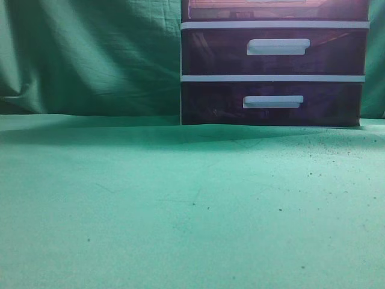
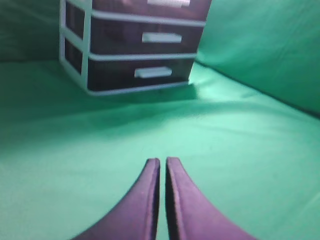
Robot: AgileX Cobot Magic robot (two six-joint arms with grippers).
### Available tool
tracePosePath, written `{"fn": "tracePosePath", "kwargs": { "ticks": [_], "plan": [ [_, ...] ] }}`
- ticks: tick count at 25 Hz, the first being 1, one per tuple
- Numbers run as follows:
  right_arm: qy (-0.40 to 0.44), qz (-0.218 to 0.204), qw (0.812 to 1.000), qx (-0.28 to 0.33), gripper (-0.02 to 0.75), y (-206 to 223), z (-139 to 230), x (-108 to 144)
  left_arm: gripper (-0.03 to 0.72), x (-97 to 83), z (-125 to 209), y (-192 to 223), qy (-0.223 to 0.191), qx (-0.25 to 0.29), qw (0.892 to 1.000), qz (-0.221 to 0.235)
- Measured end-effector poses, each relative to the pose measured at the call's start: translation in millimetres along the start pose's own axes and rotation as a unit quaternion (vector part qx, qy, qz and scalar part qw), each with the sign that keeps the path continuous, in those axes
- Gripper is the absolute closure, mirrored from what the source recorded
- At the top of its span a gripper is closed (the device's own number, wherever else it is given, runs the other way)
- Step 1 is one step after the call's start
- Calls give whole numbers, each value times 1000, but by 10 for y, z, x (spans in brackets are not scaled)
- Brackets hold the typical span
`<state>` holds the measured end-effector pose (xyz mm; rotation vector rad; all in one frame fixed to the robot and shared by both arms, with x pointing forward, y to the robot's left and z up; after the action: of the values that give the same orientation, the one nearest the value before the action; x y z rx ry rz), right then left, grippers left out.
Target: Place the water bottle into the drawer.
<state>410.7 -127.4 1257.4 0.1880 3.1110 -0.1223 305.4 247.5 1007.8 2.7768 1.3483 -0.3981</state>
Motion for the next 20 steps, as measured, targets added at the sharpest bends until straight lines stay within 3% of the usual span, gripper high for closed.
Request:
{"fn": "tracePosePath", "kwargs": {
  "ticks": [11,17,20],
  "plan": [
    [-33,-9,999,-11,738,-143,-135,348,688,102,355,100,13,37,999,-14],
    [-11,-13,1000,2,738,-165,130,459,688,219,430,82,105,73,990,-52],
    [-7,-15,1000,8,738,-179,261,521,688,248,437,77,126,78,987,-61]
  ]
}}
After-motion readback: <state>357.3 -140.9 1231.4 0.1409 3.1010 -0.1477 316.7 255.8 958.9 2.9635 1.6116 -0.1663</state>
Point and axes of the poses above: a point on each arm's last joint axis where the gripper is mounted, y pointing out along that axis toward the gripper, x along the wrist's bending axis when the last joint is at zero, z = x × y, the point moved 4 cm from there along y, pointing out along that axis toward the gripper, and after that the axes turned 3 degrees about -y, right-handed, at the moved point
